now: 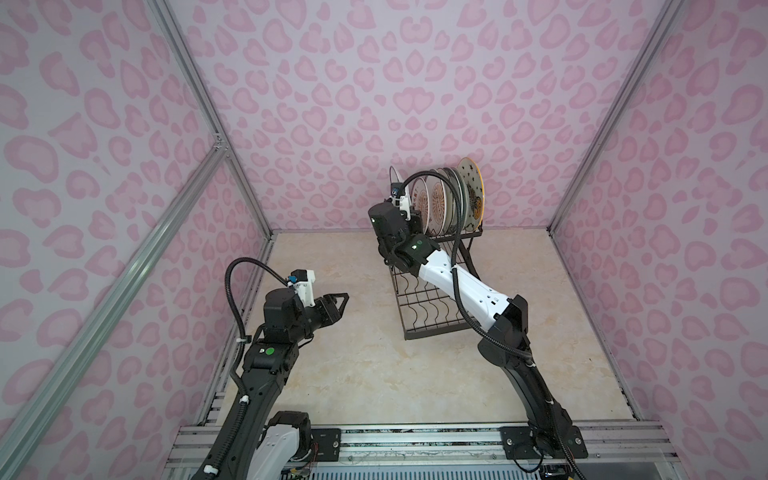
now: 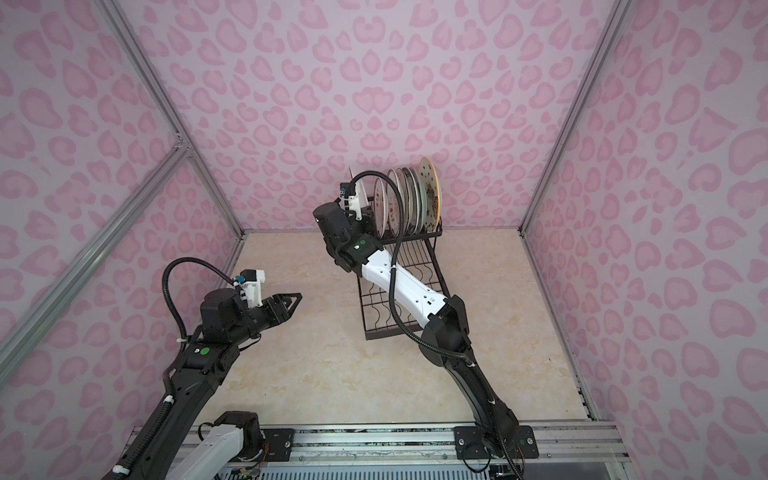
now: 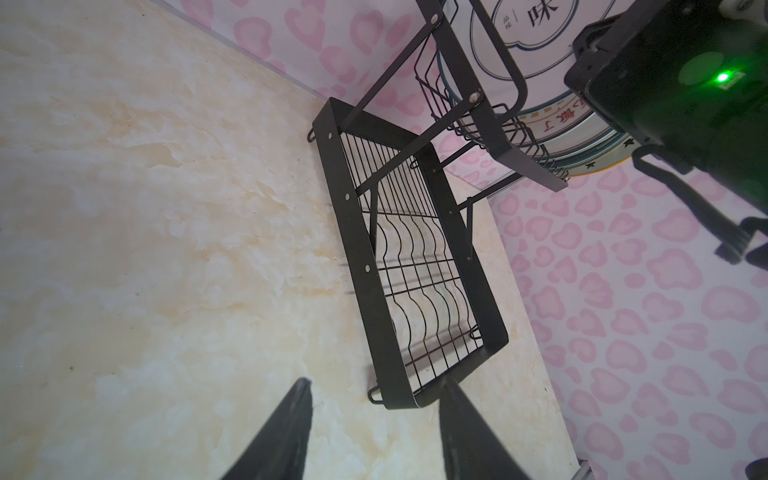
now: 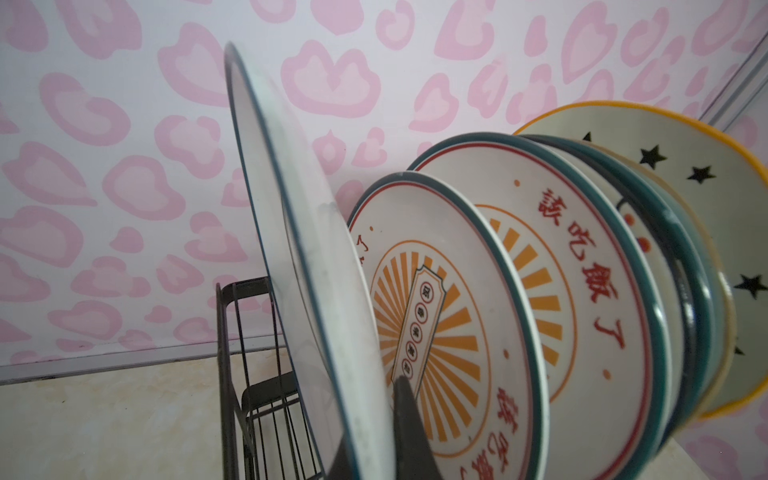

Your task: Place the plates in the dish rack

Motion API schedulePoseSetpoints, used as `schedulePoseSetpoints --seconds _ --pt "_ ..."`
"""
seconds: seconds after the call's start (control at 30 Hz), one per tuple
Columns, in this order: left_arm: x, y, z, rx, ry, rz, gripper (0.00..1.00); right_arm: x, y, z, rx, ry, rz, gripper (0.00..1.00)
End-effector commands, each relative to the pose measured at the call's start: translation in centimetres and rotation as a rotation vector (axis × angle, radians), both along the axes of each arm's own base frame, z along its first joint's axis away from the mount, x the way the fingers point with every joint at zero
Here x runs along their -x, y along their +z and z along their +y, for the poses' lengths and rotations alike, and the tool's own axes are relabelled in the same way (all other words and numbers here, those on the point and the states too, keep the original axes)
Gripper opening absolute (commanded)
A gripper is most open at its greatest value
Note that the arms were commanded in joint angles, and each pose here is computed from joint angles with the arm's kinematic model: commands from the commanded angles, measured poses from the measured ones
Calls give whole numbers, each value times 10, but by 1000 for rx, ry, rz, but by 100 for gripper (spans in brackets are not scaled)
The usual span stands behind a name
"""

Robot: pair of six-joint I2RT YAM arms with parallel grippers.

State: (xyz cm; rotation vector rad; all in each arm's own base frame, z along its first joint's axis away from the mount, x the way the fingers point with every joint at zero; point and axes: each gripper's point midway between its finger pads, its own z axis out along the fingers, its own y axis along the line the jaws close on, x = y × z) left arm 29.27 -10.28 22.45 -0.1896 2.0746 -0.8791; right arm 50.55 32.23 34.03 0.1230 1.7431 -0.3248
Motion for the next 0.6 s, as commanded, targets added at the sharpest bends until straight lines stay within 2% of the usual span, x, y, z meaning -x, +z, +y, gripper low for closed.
schedulePoseSetpoints --seconds 0.0,0.57 --pt "-3 9 -2 2 -14 -39 52 -2 -8 2 -19 -4 3 0" --pt "-2 10 -3 9 -19 -41 52 5 -17 4 -12 -8 33 0"
